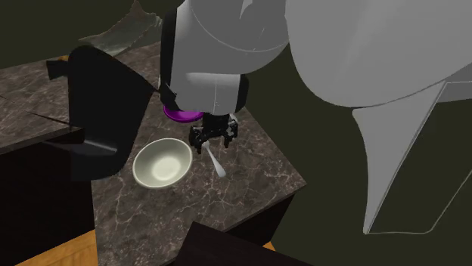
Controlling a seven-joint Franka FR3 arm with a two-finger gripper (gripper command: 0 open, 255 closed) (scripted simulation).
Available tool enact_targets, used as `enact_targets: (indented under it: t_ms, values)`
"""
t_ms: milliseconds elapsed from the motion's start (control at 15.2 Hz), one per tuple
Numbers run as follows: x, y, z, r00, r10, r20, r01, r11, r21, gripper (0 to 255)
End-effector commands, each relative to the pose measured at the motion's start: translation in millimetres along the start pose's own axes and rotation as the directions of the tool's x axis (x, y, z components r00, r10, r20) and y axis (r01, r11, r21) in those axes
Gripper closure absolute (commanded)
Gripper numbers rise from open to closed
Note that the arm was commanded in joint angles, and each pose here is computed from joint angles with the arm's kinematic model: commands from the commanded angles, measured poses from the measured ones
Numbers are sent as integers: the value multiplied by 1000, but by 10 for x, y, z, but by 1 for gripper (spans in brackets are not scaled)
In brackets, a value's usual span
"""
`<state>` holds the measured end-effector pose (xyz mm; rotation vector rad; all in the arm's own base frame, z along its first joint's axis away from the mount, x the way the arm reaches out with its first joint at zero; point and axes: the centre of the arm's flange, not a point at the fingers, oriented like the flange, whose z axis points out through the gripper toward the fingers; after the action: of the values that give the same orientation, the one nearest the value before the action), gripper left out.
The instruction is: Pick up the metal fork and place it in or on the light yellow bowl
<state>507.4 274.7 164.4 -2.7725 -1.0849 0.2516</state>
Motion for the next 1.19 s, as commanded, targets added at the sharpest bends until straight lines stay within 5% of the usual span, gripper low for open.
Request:
enact_targets:
  t_ms: [0, 660, 726, 1122]
  values:
    - [7, 2, 112, 1000, -1, 0, 1, 1000, 0, 0]
    - [7, 1, 248, 1000, -1, 0, 1, 1000, 0, 0]
    - [7, 1, 248, 1000, -1, 0, 1, 1000, 0, 255]
    - [12, -1, 248, 1000, -1, 0, 1, 1000, 0, 255]
